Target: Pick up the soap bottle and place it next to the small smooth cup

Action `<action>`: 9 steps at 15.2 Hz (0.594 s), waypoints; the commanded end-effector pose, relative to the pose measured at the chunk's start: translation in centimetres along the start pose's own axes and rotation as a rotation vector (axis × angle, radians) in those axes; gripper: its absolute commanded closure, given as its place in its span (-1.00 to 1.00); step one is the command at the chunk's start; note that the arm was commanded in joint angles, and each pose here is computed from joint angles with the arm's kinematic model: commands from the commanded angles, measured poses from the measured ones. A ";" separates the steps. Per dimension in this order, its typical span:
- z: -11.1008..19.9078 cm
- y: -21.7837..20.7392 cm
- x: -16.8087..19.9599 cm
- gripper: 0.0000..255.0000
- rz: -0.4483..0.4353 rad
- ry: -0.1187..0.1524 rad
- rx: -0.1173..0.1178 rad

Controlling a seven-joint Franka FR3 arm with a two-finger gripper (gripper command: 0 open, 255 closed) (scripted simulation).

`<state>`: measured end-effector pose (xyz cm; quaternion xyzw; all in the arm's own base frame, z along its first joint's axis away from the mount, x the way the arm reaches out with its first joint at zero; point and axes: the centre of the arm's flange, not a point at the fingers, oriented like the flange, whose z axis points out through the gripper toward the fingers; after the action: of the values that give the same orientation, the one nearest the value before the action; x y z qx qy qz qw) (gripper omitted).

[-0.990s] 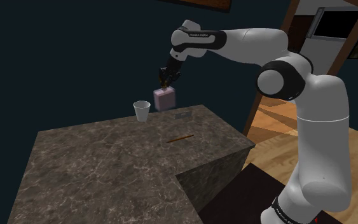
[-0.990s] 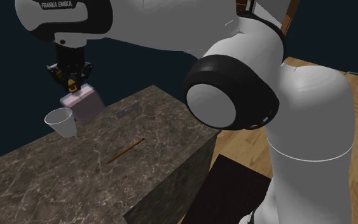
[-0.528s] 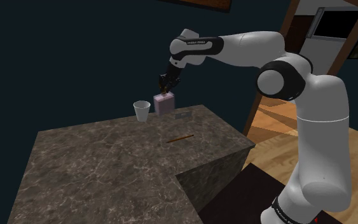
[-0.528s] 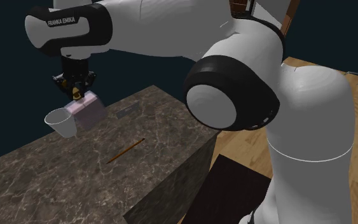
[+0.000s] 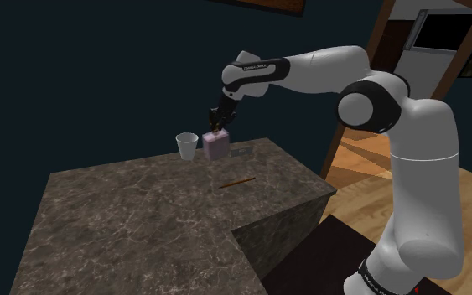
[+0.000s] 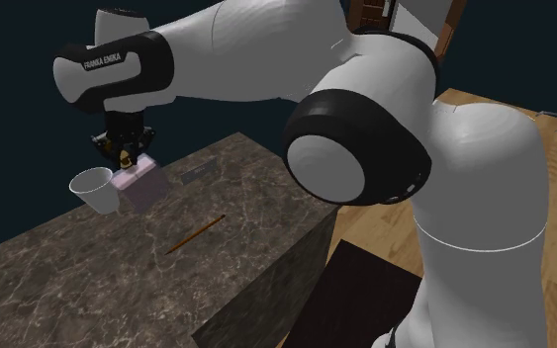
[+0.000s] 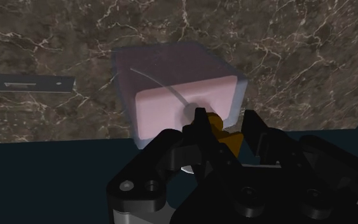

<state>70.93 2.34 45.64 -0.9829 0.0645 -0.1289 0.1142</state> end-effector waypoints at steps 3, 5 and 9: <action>2.0 0.6 -0.5 1.00 0.000 0.001 0.000; 3.0 0.8 -0.7 1.00 0.000 0.001 0.000; 4.9 1.3 -1.2 1.00 0.000 0.001 0.000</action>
<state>70.92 2.25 40.84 -0.9829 0.0647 -0.1289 0.1142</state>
